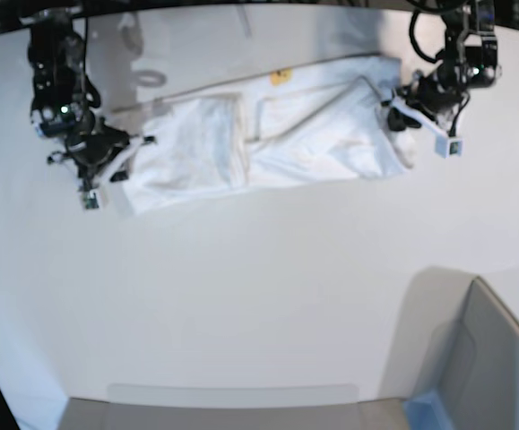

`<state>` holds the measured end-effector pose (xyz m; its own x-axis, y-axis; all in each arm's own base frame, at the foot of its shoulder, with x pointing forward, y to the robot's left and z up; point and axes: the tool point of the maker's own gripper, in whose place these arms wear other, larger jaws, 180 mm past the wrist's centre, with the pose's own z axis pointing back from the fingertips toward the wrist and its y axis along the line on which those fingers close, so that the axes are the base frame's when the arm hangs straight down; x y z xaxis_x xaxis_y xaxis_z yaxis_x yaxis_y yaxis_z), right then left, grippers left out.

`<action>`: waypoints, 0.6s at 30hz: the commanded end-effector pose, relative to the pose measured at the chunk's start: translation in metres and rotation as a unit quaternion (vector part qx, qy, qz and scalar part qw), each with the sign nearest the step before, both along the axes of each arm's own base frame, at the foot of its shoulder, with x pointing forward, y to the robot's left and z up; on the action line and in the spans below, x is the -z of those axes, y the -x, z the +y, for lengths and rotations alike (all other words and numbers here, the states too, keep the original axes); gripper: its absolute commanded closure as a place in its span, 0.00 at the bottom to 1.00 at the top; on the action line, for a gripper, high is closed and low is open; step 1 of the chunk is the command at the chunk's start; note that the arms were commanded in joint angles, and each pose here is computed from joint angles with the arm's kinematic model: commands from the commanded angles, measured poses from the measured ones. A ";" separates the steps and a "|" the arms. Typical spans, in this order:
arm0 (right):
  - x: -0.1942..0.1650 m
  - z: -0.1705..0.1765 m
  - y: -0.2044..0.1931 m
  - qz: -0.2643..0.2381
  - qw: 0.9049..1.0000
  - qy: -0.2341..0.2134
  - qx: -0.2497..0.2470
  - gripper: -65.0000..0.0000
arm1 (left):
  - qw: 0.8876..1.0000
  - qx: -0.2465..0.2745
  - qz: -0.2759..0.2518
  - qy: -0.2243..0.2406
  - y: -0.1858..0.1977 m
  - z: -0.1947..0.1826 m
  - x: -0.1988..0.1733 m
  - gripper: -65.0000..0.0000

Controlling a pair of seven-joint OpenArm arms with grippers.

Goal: Layout the t-shirt on the table in an organized manner, then fold the t-shirt properly
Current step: 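Pull the strip's other end with the left gripper to square the bundle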

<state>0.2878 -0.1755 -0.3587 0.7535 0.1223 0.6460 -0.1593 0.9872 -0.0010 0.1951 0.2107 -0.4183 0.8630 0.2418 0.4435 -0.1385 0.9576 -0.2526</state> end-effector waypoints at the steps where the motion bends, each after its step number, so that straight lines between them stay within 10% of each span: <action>1: -0.012 -0.002 -0.009 -0.023 1.000 0.001 -0.002 0.90 | 0.999 0.009 0.033 -0.001 0.012 -0.004 0.012 0.66; 18: -0.013 -0.002 -0.010 -0.024 1.000 0.001 -0.002 0.90 | 0.996 0.041 0.073 0.017 0.020 -0.030 0.047 1.00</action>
